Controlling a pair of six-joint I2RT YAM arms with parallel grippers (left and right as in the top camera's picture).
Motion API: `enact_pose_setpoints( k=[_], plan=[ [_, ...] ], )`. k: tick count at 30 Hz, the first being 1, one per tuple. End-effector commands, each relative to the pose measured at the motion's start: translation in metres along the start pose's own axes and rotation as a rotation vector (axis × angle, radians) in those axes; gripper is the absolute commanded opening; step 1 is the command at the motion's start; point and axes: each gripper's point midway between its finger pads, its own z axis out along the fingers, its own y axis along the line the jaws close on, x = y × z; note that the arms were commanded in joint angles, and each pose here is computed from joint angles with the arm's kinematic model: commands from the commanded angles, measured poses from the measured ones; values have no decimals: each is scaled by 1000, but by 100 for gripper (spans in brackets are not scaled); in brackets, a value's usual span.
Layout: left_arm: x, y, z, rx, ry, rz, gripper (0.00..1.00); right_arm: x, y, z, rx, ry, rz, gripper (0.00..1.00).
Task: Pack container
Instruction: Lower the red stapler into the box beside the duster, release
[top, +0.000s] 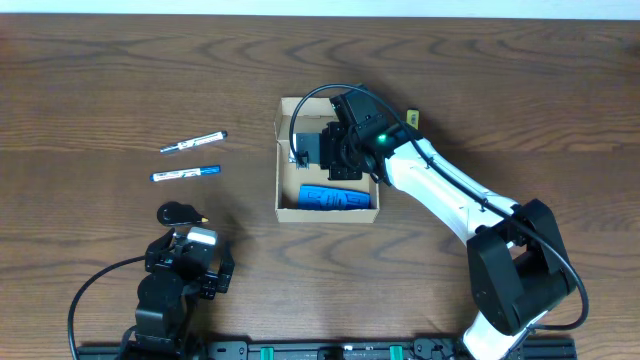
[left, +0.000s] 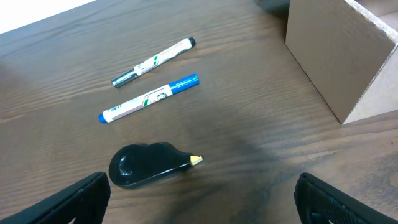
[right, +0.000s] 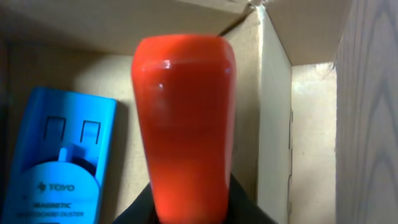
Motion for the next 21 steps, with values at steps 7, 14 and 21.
enact_pose_setpoints(
  k=[7, 14, 21],
  plan=[
    [4, 1, 1, -9, 10, 21, 95, 0, -5, 1, 9, -11, 81, 42],
    [4, 1, 1, -9, 10, 21, 95, -29, -16, -36, 76, -81, 181, 44],
    [4, 1, 1, -9, 10, 20, 95, -58, -40, -134, 241, -222, 343, 49]
  ],
)
